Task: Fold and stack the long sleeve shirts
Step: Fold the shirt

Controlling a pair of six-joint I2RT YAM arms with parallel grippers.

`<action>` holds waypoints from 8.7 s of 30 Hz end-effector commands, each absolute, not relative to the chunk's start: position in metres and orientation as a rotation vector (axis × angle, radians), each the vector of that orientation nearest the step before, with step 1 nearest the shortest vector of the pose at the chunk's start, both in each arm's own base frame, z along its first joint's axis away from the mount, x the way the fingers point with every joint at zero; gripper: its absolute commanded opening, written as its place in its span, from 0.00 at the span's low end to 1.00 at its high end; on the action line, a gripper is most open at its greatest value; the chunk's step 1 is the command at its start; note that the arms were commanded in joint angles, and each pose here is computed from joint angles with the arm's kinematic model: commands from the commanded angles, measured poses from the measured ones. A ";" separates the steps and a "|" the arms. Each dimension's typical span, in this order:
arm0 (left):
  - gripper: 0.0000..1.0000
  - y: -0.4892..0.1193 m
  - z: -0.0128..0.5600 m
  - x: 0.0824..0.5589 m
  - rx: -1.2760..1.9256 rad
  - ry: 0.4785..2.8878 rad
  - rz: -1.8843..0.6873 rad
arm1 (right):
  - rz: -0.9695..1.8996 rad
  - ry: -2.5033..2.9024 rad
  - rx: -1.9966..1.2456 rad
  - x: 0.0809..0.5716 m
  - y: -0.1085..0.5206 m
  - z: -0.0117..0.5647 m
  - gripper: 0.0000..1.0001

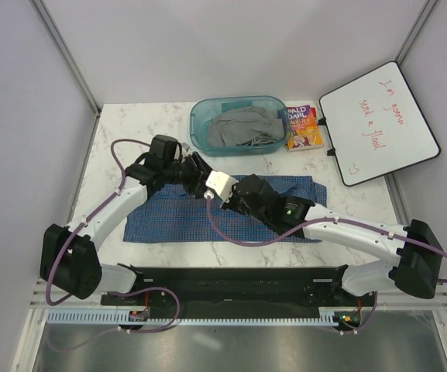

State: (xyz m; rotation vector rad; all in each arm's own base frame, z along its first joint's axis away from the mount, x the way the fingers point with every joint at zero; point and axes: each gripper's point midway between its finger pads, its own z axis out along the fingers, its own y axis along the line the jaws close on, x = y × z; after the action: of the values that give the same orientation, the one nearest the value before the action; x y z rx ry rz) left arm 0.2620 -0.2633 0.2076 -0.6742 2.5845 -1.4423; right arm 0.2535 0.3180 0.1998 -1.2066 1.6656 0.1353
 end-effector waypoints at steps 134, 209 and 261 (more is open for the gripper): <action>0.02 -0.060 0.074 0.296 0.689 2.415 -0.807 | 0.364 2.045 -1.494 0.416 0.312 0.102 0.00; 0.67 -0.034 0.048 0.282 0.388 2.700 -0.691 | 0.599 2.582 -1.070 0.280 0.165 0.107 0.60; 0.02 -0.007 0.082 0.318 0.627 2.705 -0.459 | 0.574 2.645 -1.133 0.270 0.150 0.082 0.51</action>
State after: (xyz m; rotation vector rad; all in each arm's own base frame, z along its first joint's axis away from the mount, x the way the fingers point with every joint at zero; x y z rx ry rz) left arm 0.3088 -0.0091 0.0783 0.5738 2.7368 -0.4790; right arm 0.2729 0.1536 0.0856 -1.1126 2.6426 0.5724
